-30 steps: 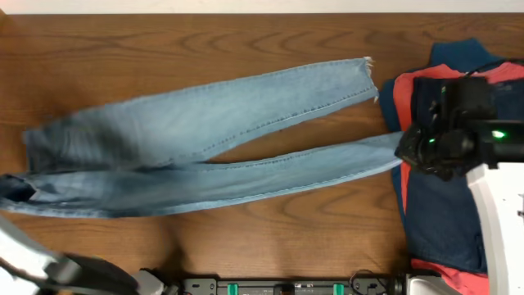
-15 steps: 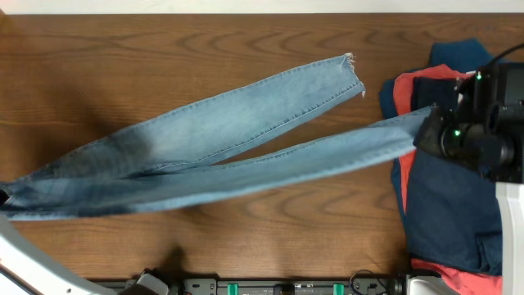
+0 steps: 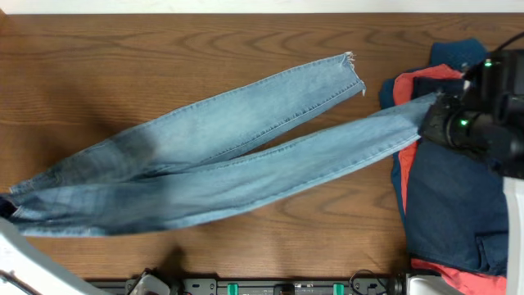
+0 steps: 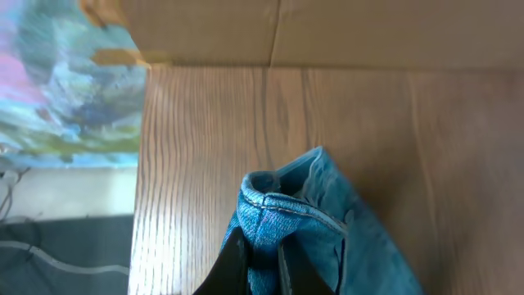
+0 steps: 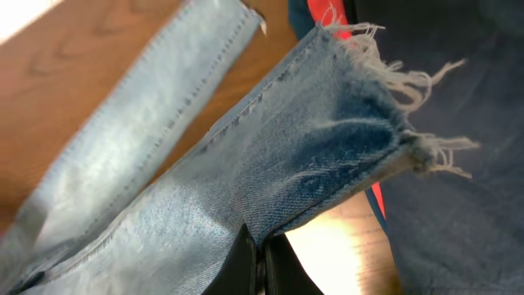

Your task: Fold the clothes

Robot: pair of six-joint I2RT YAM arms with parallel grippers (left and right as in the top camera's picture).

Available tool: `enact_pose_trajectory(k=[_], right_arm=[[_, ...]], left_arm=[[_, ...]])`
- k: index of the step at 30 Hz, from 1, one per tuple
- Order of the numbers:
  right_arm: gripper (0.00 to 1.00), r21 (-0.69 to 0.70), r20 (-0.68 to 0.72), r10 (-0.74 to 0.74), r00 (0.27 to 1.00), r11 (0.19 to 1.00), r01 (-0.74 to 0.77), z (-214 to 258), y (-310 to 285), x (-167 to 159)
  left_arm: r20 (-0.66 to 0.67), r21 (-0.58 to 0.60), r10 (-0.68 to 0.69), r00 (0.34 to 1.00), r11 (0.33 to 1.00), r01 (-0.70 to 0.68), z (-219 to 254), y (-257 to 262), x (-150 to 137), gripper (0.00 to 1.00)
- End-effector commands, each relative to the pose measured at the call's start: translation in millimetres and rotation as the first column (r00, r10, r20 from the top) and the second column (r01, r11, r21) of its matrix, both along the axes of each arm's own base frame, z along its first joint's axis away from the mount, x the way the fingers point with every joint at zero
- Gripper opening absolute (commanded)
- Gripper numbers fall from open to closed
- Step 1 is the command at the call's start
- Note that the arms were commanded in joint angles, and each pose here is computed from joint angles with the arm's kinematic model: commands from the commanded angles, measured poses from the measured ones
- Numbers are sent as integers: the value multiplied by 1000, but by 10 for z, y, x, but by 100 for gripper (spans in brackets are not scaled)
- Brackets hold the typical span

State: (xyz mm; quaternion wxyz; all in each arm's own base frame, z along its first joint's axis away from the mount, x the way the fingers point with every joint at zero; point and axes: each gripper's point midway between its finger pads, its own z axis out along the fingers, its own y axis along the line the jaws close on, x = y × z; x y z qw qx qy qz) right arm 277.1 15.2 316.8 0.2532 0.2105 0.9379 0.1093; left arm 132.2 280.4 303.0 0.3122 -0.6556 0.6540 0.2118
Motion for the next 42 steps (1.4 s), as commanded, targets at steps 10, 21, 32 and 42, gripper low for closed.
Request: enact_pose_trajectory(k=[10,21,32,42], right_arm=[[1,11,108,2,994,1000,-3,178,6,458],[1,99,59,88,994,991,-93,-816,342,1845],[1,171,-8,60,998,984,-58,-1820,578,2473],[1,152,-19,78,997,986,-74,-1827,576,2438]], left_arm=[[-100,-29,-17,995,999,15,-222,206,170,6],[-243,-214,-72,967,977,19,-1110,533,494,6],[-326,-166,-180,928,977,131,-1390,671,985,6],[-382,-142,-164,910,983,117,-1368,689,934,6]])
